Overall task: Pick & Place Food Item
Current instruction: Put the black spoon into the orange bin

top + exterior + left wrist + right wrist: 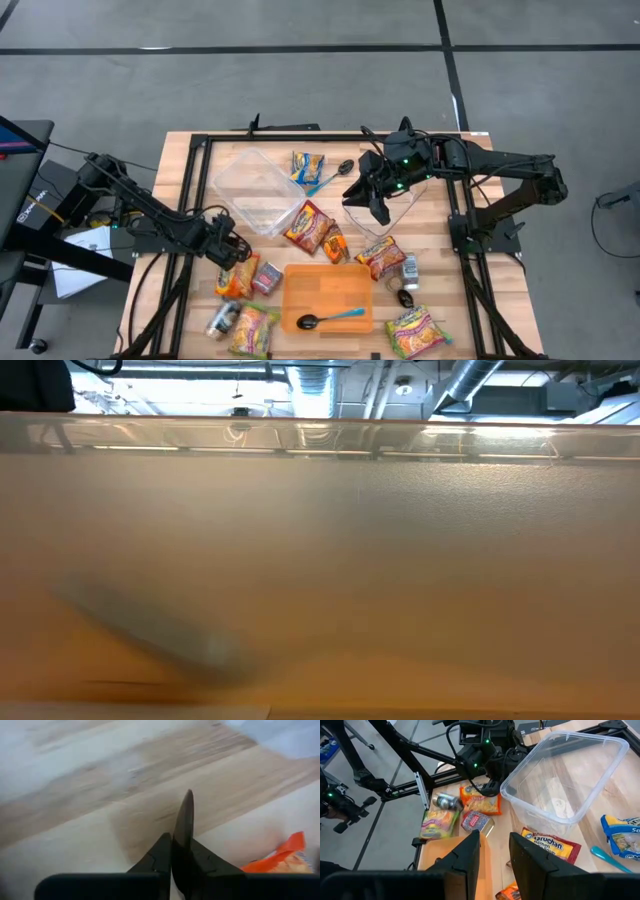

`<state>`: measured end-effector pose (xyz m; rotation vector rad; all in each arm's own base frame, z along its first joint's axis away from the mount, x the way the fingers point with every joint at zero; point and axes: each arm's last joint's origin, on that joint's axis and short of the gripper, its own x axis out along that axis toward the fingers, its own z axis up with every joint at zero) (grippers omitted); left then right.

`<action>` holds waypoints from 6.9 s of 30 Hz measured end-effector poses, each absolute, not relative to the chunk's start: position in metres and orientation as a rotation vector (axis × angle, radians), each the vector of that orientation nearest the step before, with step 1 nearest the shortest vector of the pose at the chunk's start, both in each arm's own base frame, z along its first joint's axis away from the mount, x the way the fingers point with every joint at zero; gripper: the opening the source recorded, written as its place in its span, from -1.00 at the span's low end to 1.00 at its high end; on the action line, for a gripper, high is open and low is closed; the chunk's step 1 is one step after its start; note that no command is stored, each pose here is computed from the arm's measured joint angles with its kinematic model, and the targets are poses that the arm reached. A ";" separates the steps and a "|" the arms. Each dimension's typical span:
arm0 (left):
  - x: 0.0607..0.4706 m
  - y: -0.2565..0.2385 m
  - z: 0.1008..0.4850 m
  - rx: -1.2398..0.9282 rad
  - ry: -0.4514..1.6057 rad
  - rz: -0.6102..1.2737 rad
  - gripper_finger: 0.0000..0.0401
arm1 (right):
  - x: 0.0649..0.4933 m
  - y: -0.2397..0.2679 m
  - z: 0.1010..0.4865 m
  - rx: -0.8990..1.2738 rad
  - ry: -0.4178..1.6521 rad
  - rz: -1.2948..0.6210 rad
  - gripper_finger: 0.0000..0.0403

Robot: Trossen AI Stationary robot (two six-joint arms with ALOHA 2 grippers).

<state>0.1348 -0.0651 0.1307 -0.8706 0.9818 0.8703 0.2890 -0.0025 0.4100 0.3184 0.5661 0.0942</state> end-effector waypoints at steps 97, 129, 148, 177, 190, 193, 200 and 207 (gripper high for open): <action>0.138 -0.051 0.277 -0.552 -0.153 0.156 -0.95 | 0.293 -0.003 0.418 0.262 0.468 0.101 -0.50; 0.235 -0.002 0.315 -0.247 -0.497 0.319 -0.95 | 0.380 -0.033 0.373 0.511 0.354 0.286 0.05; 0.235 -0.001 0.315 -0.247 -0.496 0.317 -0.95 | 0.404 -0.054 0.359 0.612 0.289 0.369 -0.04; 0.234 -0.003 0.317 -0.336 -0.534 0.254 -0.90 | 0.405 -0.042 0.362 0.567 0.263 0.423 -0.99; 0.234 -0.005 0.318 -0.353 -0.541 0.249 -0.70 | 0.406 -0.038 0.364 0.559 0.239 0.446 -1.00; 0.234 -0.005 0.318 -0.351 -0.539 0.240 -0.83 | 0.406 -0.038 0.364 0.559 0.239 0.446 -1.00; 0.234 -0.005 0.318 -0.345 -0.536 0.227 -0.93 | 0.406 -0.038 0.364 0.558 0.240 0.449 -1.00; 0.234 -0.005 0.318 -0.349 -0.540 0.230 -0.96 | 0.406 -0.038 0.366 0.548 0.220 0.458 -0.91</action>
